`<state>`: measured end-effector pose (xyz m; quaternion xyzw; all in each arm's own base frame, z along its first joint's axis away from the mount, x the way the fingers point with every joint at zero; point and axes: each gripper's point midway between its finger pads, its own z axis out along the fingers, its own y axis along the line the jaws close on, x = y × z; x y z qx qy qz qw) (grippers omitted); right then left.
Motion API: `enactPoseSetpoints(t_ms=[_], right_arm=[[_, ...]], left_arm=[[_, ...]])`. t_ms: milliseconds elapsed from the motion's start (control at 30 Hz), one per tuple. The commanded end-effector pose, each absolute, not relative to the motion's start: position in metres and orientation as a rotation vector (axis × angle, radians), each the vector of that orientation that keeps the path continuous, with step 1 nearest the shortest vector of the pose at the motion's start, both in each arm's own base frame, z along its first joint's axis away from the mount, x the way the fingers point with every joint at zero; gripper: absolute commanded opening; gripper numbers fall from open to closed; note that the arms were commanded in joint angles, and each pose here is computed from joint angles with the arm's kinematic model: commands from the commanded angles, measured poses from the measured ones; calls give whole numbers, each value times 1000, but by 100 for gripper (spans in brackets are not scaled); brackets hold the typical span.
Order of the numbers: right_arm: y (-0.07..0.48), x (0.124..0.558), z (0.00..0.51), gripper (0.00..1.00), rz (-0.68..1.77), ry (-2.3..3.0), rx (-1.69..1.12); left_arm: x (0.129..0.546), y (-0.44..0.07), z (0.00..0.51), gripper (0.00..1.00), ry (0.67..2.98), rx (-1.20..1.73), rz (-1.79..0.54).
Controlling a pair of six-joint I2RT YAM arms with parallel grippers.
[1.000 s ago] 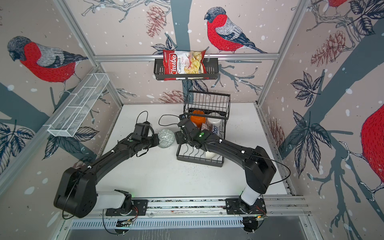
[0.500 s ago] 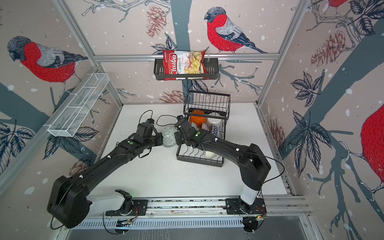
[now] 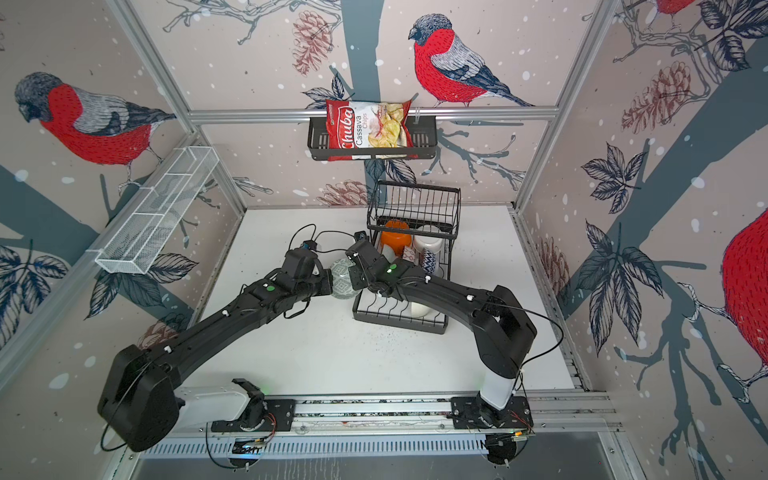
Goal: Load the bowls into the dish rack
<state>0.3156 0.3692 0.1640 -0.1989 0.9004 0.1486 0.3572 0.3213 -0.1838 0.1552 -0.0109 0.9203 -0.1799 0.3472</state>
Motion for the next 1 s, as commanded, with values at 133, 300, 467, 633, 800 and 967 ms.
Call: enactPoseSetpoints(t_ms=[133, 300, 467, 633, 800, 967], right_arm=[[359, 323, 163, 0, 301, 2321, -465], [353, 323, 162, 0, 271, 2318, -454], [342, 321, 167, 0, 247, 2303, -443], [326, 316, 171, 0, 209, 2298, -426], [303, 310, 178, 0, 183, 2297, -395], [280, 305, 190, 0, 169, 2293, -362]], left_arm=[[332, -188, 166, 0, 2332, -71, -475], [331, -187, 169, 36, 2318, -79, -480], [332, -189, 177, 71, 2294, -85, -509], [335, -185, 194, 78, 2220, -94, -517], [337, -173, 192, 79, 2207, -145, -514], [336, -176, 163, 78, 2293, -151, -518]])
